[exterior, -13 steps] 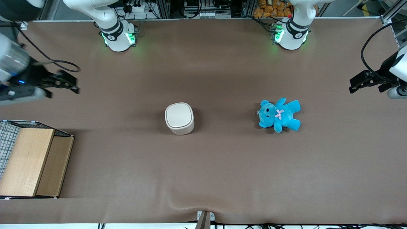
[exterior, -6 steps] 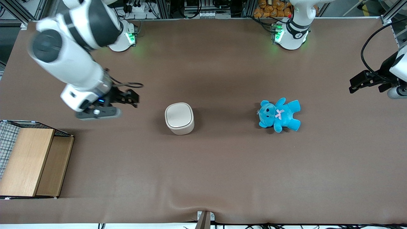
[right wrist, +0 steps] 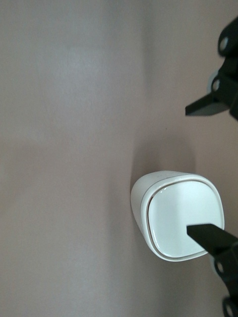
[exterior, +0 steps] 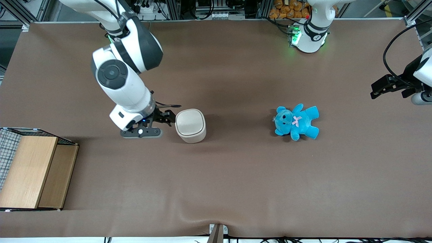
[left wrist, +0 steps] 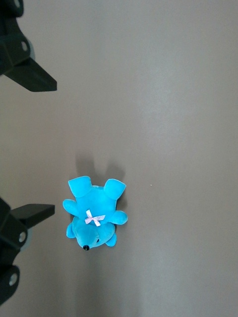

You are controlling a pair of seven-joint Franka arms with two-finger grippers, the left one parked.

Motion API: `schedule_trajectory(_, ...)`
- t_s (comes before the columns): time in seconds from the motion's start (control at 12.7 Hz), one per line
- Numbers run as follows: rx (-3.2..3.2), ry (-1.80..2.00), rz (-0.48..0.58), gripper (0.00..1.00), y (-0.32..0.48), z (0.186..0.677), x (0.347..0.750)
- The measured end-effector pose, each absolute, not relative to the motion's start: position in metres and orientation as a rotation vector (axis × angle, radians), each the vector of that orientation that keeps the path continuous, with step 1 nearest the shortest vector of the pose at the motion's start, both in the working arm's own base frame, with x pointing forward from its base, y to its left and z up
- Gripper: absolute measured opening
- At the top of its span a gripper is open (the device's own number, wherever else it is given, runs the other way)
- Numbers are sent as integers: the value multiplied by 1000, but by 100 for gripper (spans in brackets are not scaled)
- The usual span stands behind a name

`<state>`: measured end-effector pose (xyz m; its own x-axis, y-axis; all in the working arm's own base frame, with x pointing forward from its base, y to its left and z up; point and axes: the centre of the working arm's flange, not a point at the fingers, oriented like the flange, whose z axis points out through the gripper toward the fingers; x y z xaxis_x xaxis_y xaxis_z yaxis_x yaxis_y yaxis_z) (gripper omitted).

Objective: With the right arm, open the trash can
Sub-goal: 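Lower the right gripper onto the lid edge of the trash can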

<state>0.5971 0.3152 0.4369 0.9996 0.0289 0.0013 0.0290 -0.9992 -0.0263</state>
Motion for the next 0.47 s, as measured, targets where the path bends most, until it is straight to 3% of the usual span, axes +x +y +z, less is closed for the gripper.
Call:
schedule_trajectory(0.39, -3130, -156, -20, 30, 355, 413, 585)
schedule_trajectory(0.47, -3137, -158, -19, 30, 361, 409, 582)
